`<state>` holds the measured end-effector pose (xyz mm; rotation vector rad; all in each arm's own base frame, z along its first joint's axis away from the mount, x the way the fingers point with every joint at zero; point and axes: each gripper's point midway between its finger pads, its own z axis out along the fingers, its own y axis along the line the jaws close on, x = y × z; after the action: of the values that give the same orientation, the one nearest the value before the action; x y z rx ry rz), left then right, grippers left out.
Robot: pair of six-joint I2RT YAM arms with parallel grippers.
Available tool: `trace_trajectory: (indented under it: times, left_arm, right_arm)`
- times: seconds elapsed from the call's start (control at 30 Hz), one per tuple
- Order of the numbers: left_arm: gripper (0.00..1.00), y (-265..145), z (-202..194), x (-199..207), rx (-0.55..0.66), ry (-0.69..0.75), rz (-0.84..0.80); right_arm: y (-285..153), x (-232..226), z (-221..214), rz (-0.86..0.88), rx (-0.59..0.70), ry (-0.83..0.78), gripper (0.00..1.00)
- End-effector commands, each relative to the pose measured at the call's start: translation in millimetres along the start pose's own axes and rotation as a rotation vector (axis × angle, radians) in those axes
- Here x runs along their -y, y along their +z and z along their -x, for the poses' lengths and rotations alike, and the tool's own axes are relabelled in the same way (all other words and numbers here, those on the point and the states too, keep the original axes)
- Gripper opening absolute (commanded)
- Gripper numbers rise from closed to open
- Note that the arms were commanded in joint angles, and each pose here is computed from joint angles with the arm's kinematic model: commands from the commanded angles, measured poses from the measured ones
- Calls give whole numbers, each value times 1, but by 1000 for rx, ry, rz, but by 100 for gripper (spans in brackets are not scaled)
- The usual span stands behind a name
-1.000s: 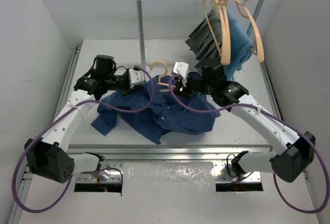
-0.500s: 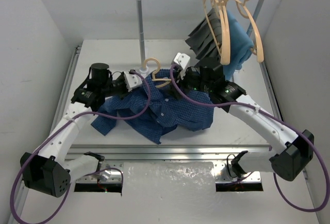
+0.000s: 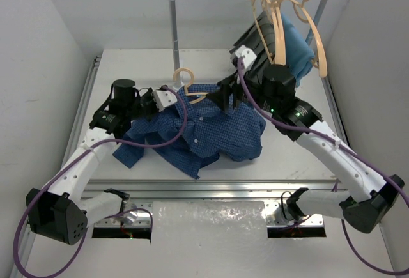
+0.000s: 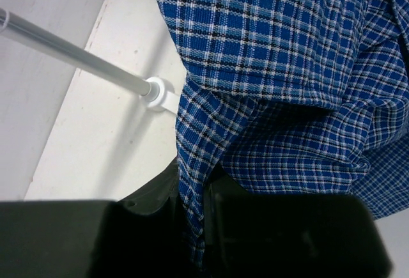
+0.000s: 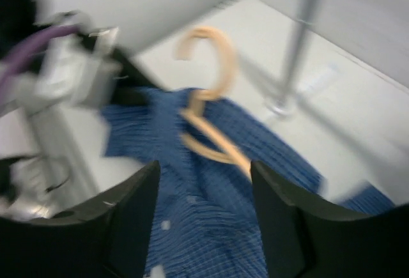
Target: Place the shirt on the hanger
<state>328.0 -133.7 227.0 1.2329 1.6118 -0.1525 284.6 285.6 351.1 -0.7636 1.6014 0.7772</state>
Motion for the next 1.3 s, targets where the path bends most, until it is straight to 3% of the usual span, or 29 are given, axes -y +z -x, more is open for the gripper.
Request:
trace_trajectory:
  times: [0.0,0.3,0.4,0.43,0.53,0.57,0.77,1.1,1.27]
  left_arm:
    - [0,-6,20,-19,53,53,83]
    - [0,-5,25,-17,64,46,70]
    - [0,-5,25,-18,65,44,73]
    - [0,-4,25,-18,65,41,73]
    - [0,-3,24,-17,67,34,67]
    - [0,-2,24,-16,68,34,65]
    - [0,3,22,-14,70,23,48]
    - [0,15,41,-15,109,-26,42]
    - [0,17,36,-30,83,-60,114]
  right_arm:
    - [-13,73,-16,-439,-114,96,61]
    - [0,101,-64,-598,-242,114,63]
    - [3,102,-78,-595,-264,121,55]
    - [3,102,-80,-598,-263,119,51]
    - [3,105,-85,-608,-264,115,17]
    - [4,105,-84,-607,-256,111,0]
    - [22,95,-82,-542,-248,96,0]
    - [75,35,-65,-452,-185,-91,0]
    - [55,26,-57,-440,-95,-56,0]
